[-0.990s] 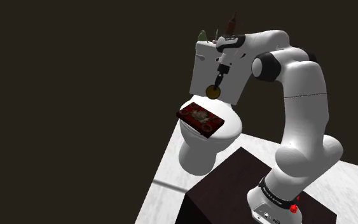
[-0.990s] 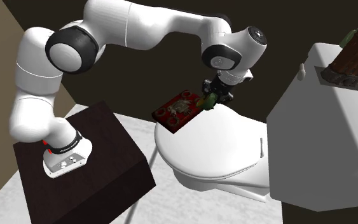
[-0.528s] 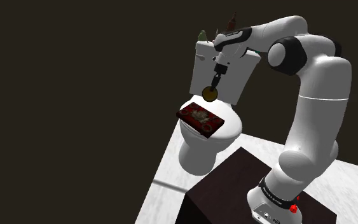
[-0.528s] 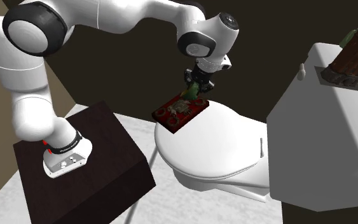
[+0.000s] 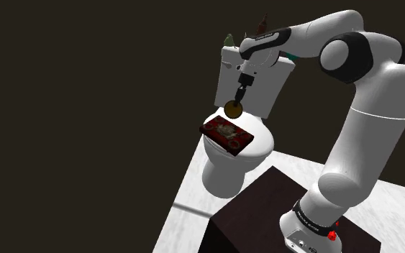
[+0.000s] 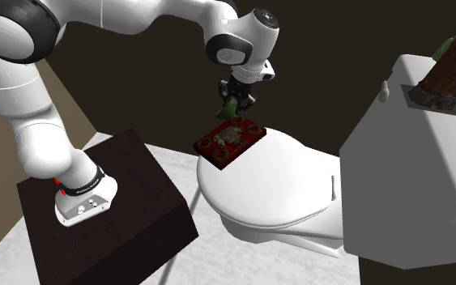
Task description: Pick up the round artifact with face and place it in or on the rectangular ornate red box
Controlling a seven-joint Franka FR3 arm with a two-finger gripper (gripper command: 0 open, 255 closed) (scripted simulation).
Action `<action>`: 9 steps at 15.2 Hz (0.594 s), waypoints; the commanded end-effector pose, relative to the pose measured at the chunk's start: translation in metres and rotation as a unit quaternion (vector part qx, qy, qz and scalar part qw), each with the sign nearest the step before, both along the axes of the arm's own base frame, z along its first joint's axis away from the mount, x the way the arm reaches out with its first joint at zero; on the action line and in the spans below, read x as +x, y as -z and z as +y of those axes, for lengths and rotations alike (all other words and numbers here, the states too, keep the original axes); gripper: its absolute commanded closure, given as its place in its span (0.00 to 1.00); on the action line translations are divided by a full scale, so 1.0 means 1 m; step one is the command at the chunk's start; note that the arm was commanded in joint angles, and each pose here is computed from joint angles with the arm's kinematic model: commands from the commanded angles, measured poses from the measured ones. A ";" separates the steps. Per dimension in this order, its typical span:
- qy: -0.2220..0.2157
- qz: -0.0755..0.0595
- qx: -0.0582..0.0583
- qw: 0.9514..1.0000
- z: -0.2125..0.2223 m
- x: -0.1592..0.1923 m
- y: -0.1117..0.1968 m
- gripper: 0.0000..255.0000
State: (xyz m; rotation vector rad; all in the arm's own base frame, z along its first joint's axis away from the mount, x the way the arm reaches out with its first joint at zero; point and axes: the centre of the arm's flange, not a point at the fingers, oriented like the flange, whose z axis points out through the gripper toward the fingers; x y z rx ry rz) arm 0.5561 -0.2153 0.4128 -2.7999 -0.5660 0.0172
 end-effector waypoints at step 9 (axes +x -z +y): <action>0.000 0.000 0.000 1.000 0.000 -0.001 0.052 1.00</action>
